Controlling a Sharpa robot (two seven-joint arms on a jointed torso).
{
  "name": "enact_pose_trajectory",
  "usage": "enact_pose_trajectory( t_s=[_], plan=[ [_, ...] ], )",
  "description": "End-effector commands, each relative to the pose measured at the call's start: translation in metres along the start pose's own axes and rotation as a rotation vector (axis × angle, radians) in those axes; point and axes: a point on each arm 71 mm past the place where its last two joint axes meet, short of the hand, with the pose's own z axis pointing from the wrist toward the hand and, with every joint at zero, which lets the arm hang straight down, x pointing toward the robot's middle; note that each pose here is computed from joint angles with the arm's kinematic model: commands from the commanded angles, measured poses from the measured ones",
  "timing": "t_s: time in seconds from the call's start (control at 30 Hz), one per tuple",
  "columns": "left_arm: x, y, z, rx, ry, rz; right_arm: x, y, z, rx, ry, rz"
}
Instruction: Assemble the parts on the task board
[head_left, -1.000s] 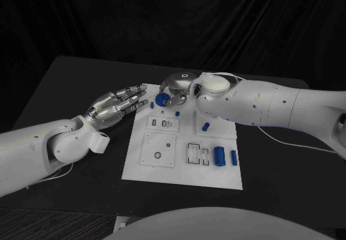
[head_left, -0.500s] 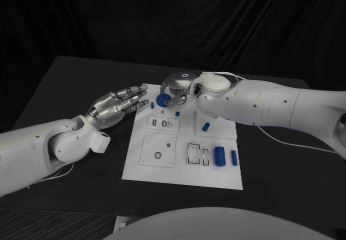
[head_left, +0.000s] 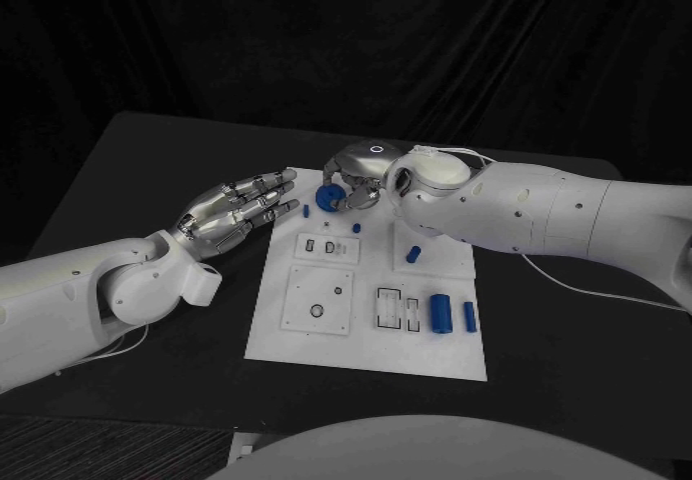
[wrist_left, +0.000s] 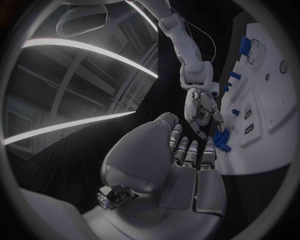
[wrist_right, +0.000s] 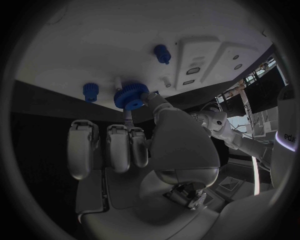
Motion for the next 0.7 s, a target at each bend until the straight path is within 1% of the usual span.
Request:
enact_pose_trajectory(
  t_s=[0.03, 0.23, 0.33, 0.5, 0.7],
  plan=[
    [0.0008, -0.0008, -0.0005, 0.013, 0.007, -0.004, -0.016, 0.003, 0.000, -0.051, -0.125, -0.013],
    [0.0001, -0.0010, -0.0011, 0.012, 0.005, -0.004, -0.031, 0.001, -0.003, -0.060, -0.177, -0.022],
    [0.0003, -0.0008, -0.0007, 0.011, 0.007, -0.004, -0.034, 0.000, -0.006, -0.062, -0.187, -0.022],
    [-0.0002, -0.0009, -0.0010, 0.011, 0.007, -0.004, -0.034, -0.003, -0.009, -0.055, -0.179, -0.022],
    [-0.0009, -0.0010, -0.0018, 0.010, 0.005, -0.004, -0.031, -0.011, -0.017, -0.029, -0.131, -0.018]
  ],
)
